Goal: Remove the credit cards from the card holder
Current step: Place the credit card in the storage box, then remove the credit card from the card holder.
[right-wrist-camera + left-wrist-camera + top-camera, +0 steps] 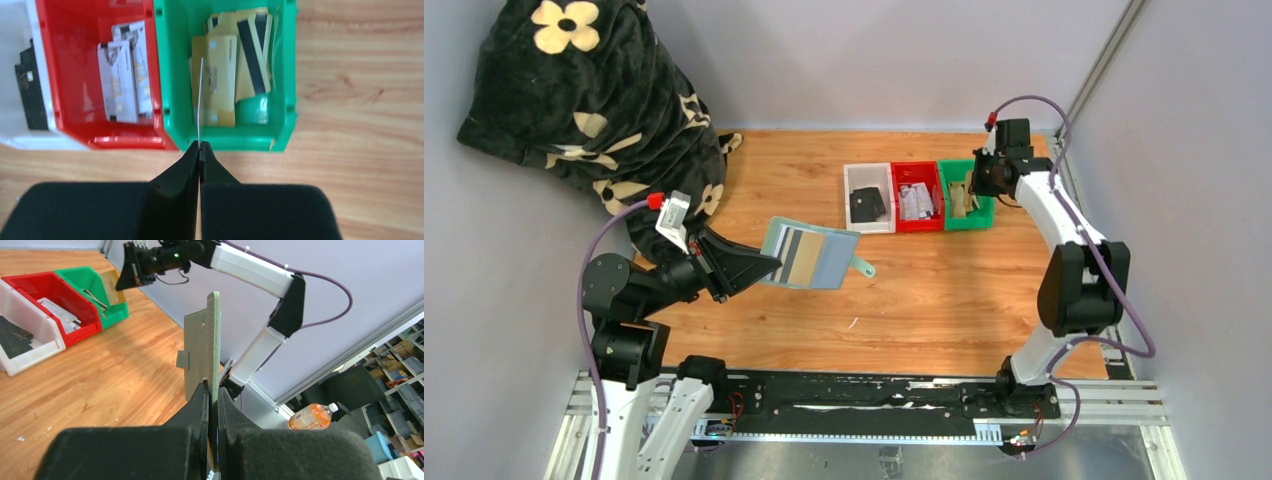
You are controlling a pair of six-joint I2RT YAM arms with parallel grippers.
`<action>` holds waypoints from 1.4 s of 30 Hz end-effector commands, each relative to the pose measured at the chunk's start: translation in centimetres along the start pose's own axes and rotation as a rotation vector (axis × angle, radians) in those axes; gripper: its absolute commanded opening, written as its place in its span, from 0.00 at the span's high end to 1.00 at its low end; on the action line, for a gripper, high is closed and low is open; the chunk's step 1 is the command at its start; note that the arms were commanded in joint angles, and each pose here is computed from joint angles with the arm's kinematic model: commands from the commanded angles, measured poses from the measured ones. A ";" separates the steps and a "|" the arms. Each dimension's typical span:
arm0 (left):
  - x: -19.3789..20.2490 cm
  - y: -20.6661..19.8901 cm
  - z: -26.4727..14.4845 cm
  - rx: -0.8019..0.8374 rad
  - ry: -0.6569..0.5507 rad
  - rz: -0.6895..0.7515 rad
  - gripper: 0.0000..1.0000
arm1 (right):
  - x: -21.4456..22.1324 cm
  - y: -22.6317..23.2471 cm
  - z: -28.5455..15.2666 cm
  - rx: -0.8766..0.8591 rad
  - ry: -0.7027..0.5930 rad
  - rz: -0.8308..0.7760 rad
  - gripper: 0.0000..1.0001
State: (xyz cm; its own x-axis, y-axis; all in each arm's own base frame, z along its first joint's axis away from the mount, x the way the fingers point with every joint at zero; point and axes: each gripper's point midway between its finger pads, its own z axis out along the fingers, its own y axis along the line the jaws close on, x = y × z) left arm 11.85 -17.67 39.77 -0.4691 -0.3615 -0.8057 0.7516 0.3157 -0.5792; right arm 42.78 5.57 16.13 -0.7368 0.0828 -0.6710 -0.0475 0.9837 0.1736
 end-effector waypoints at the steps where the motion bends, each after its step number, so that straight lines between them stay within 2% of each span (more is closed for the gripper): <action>1: -0.8 -1.1 0.1 0.035 -0.004 0.035 1.00 | -1.1 -1.7 2.4 0.062 0.036 -0.039 1.00; 10: -1.0 -0.8 0.3 0.029 -0.003 0.038 1.00 | 0.9 -1.1 7.5 -0.013 0.169 -0.022 1.00; 14: -1.1 -0.6 0.4 0.029 -0.005 0.035 1.00 | 1.2 -2.1 8.3 0.037 0.196 -0.029 0.99; 18: -1.0 -0.6 0.4 0.029 -0.001 0.038 1.00 | 0.3 -3.5 6.8 0.155 0.182 -0.029 0.76; 21: -1.0 -0.5 0.4 0.028 0.002 0.038 1.00 | -1.7 -1.7 4.4 0.137 0.102 -0.049 0.60; 23: -1.0 -0.6 0.4 0.030 0.003 0.040 1.00 | -3.4 0.4 1.7 0.122 0.034 -0.090 0.55; 27: -0.7 -1.0 0.3 0.054 0.025 0.043 1.00 | -4.9 8.7 -5.3 -0.188 -0.109 -0.102 0.46; 30: 0.0 -1.1 0.3 0.076 0.058 0.039 1.00 | -4.9 18.9 -13.6 -0.699 -0.270 -0.126 0.28; 32: 0.4 -1.0 0.2 0.088 0.080 0.032 1.00 | -3.5 23.5 -19.3 -0.956 -0.336 -0.130 0.24; 33: 0.6 -1.0 0.2 0.092 0.093 0.033 1.00 | -3.1 25.9 -23.1 -1.111 -0.415 -0.185 0.23; 34: 0.9 -1.0 0.2 0.095 0.106 0.035 1.00 | -1.9 27.6 -25.6 -1.205 -0.437 -0.228 0.22; 37: 1.2 -0.9 -0.1 0.093 0.125 0.077 1.00 | 2.3 31.3 -30.7 -1.408 -0.398 -0.353 0.19; 42: 1.0 -1.0 0.0 0.092 0.127 0.097 1.00 | 7.4 33.2 -34.4 -1.620 -0.300 -0.405 0.18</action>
State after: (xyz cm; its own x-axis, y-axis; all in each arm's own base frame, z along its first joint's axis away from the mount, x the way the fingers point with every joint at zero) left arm 11.36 -18.30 38.57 -0.4923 -0.2446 -0.8354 0.7917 0.2732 -0.5465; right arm 16.83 32.89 41.67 -0.3480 0.1227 -0.9295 -0.9366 -0.0025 0.3503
